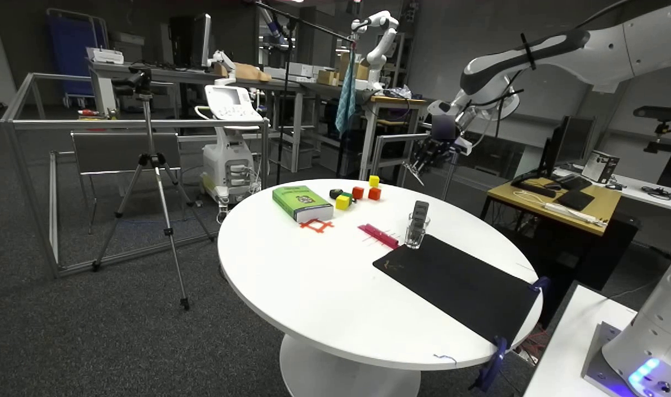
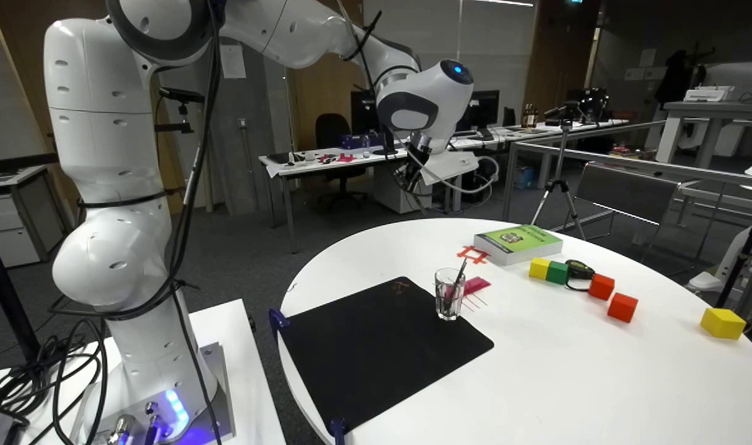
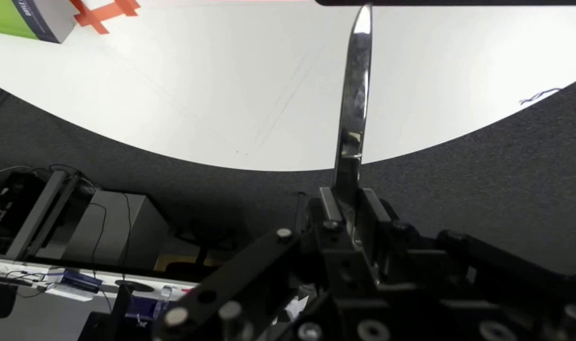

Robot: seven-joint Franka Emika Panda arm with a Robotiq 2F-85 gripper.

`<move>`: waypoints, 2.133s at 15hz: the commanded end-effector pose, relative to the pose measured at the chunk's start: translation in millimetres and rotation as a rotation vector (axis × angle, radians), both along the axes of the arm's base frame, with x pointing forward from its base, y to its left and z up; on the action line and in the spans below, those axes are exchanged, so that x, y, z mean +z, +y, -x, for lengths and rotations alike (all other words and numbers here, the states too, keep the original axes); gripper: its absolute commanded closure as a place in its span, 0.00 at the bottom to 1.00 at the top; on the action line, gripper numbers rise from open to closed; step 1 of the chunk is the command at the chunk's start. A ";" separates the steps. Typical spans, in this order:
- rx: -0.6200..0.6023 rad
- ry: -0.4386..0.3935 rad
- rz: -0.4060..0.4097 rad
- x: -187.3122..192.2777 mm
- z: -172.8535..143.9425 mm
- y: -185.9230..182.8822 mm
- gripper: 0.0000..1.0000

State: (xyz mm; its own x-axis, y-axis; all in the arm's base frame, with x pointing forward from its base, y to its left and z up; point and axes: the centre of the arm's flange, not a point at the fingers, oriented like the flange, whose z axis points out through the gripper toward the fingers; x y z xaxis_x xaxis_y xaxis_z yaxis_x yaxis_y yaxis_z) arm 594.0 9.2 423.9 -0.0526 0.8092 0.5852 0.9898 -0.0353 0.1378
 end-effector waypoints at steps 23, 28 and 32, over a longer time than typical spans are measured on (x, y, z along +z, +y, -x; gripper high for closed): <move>-0.028 0.258 -0.289 -79.1 -45.3 -99.1 0.96; -0.061 0.284 -0.272 -100.7 -37.6 -102.5 0.84; -0.059 0.299 -0.278 -107.4 -37.2 -102.1 0.96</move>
